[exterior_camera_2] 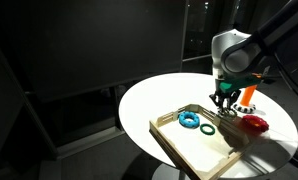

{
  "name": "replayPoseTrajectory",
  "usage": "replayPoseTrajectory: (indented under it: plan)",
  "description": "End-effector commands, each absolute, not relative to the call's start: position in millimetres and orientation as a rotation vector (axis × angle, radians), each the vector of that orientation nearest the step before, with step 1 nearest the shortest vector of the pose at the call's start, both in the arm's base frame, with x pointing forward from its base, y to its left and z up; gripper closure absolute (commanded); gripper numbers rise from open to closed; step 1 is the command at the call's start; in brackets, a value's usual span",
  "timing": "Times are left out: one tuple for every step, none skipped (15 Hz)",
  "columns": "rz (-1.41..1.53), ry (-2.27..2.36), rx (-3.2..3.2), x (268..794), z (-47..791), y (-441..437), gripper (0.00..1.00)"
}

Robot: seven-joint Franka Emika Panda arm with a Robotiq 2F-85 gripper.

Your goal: Put the green ring on the table

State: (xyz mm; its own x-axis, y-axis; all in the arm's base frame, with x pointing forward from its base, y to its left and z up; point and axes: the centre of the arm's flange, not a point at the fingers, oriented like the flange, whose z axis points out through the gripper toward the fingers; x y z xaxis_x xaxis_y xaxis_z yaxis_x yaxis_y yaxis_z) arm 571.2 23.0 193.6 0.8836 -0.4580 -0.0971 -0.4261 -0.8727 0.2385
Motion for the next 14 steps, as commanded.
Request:
replayPoseTrajectory:
  plan:
    - [-0.194, -0.681, 2.822, 575.3, 194.2, 23.2, 0.34]
    - [-0.197, -0.679, 2.824, 575.1, 195.1, 23.4, 0.26]
    - [-0.204, -0.674, 2.829, 574.8, 197.2, 23.7, 0.19]
    - [-0.215, -0.669, 2.837, 574.4, 199.8, 23.7, 0.11]
    - [-0.231, -0.662, 2.851, 574.1, 202.6, 23.7, 0.04]
    - [-0.25, -0.649, 2.867, 573.5, 206.2, 23.7, 0.0]
    - [-0.263, -0.64, 2.875, 572.9, 209.1, 23.8, 0.0]
    - [-0.28, -0.627, 2.886, 571.9, 213.3, 24.0, 0.0]
    - [-0.298, -0.608, 2.899, 570.4, 218.8, 23.7, 0.0]
    - [-0.321, -0.589, 2.914, 568.8, 224.1, 23.7, 0.0]
    - [-0.344, -0.572, 2.928, 566.8, 230.8, 23.3, 0.0]
    - [-0.37, -0.549, 2.941, 564.9, 237.1, 22.8, 0.0]
    - [-0.395, -0.525, 2.959, 562.5, 245.2, 22.0, 0.01]
    - [-0.413, -0.499, 2.977, 559.8, 253.8, 21.1, 0.0]
